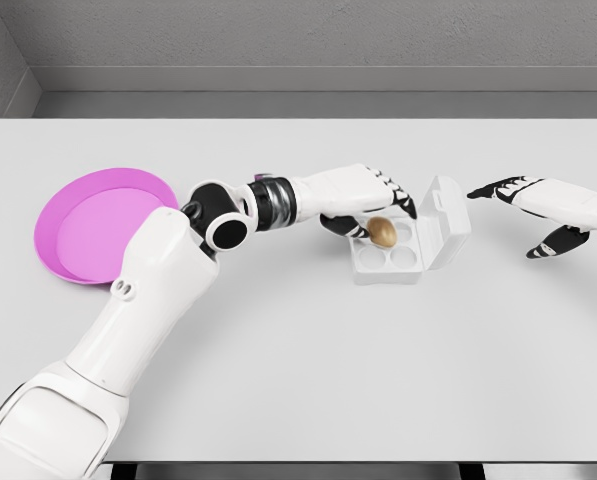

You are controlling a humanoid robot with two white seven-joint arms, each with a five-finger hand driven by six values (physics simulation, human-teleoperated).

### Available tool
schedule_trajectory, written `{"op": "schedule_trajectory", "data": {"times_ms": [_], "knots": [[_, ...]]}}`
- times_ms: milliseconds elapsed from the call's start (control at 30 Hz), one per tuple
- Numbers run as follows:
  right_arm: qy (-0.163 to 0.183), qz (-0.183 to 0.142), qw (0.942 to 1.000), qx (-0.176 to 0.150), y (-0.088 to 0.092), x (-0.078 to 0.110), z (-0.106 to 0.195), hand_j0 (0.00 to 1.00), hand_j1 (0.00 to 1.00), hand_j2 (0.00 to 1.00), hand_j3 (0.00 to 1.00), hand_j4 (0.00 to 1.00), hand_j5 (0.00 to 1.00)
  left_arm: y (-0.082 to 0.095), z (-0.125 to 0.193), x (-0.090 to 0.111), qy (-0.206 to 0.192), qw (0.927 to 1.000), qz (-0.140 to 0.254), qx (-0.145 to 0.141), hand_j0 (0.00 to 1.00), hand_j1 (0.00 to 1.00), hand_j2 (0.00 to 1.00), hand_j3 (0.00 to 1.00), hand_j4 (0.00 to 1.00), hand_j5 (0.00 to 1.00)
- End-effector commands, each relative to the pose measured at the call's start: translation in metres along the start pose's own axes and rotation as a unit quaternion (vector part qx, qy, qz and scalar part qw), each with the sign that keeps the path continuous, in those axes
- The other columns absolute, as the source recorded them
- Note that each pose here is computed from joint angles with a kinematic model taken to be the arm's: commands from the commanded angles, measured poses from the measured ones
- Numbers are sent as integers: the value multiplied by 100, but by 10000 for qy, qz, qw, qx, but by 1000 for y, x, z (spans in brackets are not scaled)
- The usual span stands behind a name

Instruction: Pack egg into the box and close the box lid

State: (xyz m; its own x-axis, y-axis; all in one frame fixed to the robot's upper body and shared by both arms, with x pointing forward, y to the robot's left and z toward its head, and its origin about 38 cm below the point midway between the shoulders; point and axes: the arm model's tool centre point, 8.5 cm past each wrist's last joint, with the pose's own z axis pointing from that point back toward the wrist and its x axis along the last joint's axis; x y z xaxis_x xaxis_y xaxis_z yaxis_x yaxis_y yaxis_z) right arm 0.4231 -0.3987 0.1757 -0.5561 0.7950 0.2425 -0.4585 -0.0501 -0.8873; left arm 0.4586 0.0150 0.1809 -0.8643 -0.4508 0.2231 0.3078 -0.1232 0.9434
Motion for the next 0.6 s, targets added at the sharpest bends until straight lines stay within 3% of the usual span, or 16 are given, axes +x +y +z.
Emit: {"op": "schedule_trajectory", "data": {"times_ms": [0, 133, 200, 267, 367, 400, 433, 500, 567], "knots": [[1, -27, 10000, -27, -1, 0, 1, 100, 100, 100, 100, 100, 100, 11, 3, 3, -34, 9998, -49, 166, 84, 84, 84, 84, 84, 84], [4, -23, 10000, -17, -1, 0, 1, 100, 100, 100, 100, 100, 100, 25, 13, 1, -8, 9989, -39, 457, 99, 99, 99, 99, 99, 99], [7, -23, 10000, -24, -1, -1, 1, 100, 100, 100, 100, 100, 100, 28, 22, -4, 74, 9980, 52, 623, 100, 100, 100, 100, 100, 100], [4, -23, 10000, -17, -1, 0, 1, 100, 100, 100, 100, 100, 100, 26, 51, -31, 403, 9968, 92, 690, 100, 100, 100, 100, 100, 100], [-1, -18, 10000, -19, -1, 0, 1, 100, 100, 100, 100, 100, 100, 22, 94, -50, 529, 9953, 201, 785, 100, 100, 100, 100, 100, 100], [2, -18, 10000, -26, -1, 0, 1, 100, 100, 100, 100, 100, 100, 29, 108, -54, 548, 9941, 194, 921, 100, 100, 100, 100, 100, 100], [-7, -22, 10000, -22, -1, 0, 0, 100, 100, 100, 100, 100, 100, 28, 125, -53, 509, 9935, 196, 995, 100, 100, 100, 100, 100, 100], [-2, -27, 10000, -20, -1, 0, 0, 100, 100, 100, 100, 100, 100, 41, 169, -41, 268, 9905, 122, 1346, 100, 100, 100, 100, 100, 100], [-2, -27, 10000, -20, -1, 0, 0, 100, 100, 100, 100, 100, 100, 48, 220, -33, -11, 9875, -320, 1544, 100, 100, 100, 100, 100, 100]]}}
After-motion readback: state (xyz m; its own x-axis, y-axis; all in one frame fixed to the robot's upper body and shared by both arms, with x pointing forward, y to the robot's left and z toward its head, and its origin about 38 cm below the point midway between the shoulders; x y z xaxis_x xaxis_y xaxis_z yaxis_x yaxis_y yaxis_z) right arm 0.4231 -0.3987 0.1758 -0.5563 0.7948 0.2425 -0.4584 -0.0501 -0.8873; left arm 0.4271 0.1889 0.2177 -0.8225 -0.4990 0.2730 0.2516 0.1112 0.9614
